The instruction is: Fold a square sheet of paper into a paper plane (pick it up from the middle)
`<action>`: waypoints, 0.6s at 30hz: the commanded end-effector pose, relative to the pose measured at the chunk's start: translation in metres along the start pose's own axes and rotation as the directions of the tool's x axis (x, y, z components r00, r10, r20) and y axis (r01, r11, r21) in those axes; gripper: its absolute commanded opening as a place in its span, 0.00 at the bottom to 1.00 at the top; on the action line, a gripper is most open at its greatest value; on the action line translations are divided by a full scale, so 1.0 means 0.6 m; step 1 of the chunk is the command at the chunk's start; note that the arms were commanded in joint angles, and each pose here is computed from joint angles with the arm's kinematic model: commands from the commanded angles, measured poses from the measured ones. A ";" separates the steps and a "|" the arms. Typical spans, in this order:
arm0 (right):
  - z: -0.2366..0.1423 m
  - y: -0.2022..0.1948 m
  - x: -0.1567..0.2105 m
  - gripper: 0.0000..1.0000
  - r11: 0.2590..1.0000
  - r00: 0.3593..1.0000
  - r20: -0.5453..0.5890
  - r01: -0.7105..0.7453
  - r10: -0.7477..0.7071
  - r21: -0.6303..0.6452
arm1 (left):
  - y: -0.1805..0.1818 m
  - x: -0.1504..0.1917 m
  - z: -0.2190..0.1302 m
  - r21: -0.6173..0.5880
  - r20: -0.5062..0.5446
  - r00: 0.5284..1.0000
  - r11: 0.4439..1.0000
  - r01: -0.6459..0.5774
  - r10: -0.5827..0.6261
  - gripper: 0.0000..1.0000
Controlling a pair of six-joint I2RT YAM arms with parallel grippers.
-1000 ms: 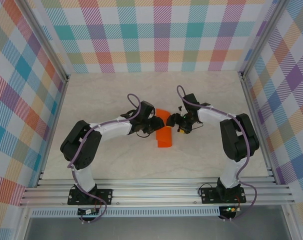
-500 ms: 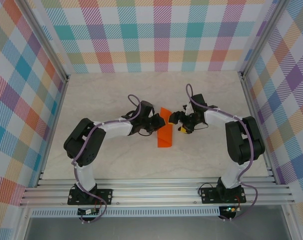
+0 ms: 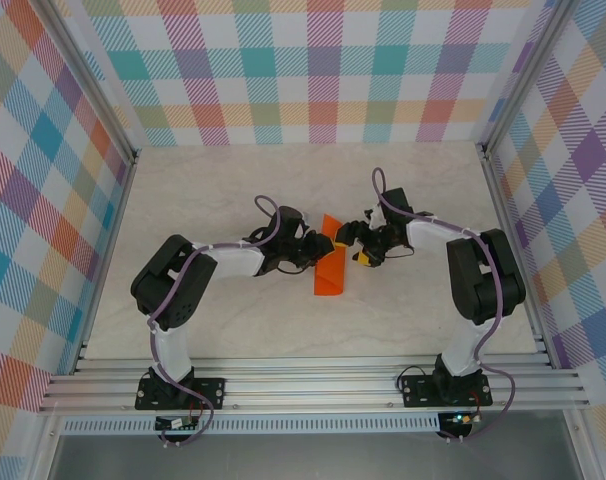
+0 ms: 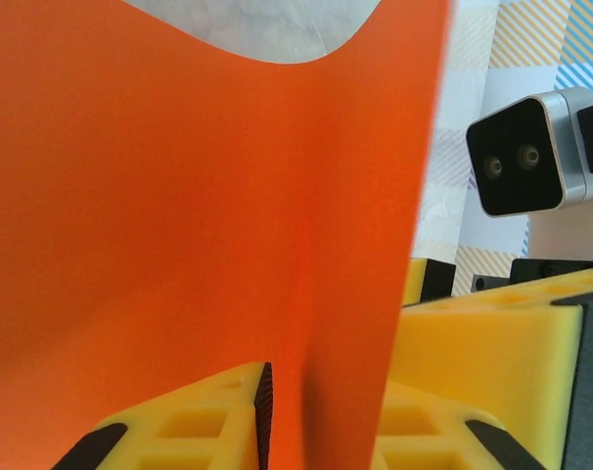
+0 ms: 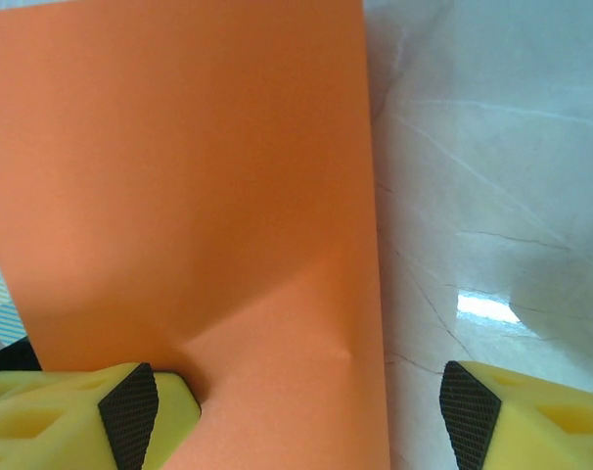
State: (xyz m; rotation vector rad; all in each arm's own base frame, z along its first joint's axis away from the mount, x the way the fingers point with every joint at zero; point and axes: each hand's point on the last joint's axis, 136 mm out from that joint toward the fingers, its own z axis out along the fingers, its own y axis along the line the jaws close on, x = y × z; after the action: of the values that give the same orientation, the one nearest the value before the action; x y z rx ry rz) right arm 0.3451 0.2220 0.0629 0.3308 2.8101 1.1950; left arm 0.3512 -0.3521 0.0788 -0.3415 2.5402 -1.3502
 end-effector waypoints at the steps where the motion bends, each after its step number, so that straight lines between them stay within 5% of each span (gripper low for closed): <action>1: -0.005 0.006 -0.013 0.79 1.000 1.000 0.023 -0.012 0.012 -0.023 | -0.024 -0.011 -0.010 0.053 0.010 1.000 0.998 -0.022 0.022 0.22; 10: -0.016 0.013 -0.015 0.79 0.997 0.999 0.026 -0.027 0.029 -0.067 | -0.052 -0.006 -0.012 0.137 -0.006 1.000 0.990 -0.029 0.031 0.14; 18: -0.013 0.009 -0.004 0.79 0.998 1.000 -0.003 -0.010 0.010 -0.067 | -0.021 0.001 -0.013 0.054 -0.017 1.000 0.998 -0.021 0.022 0.22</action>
State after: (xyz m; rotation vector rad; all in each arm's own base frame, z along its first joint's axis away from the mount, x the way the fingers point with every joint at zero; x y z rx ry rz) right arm 0.3530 0.2171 0.0663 0.3961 2.7718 1.2459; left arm 0.3510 -0.3608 0.0924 -0.3018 2.4976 -1.4429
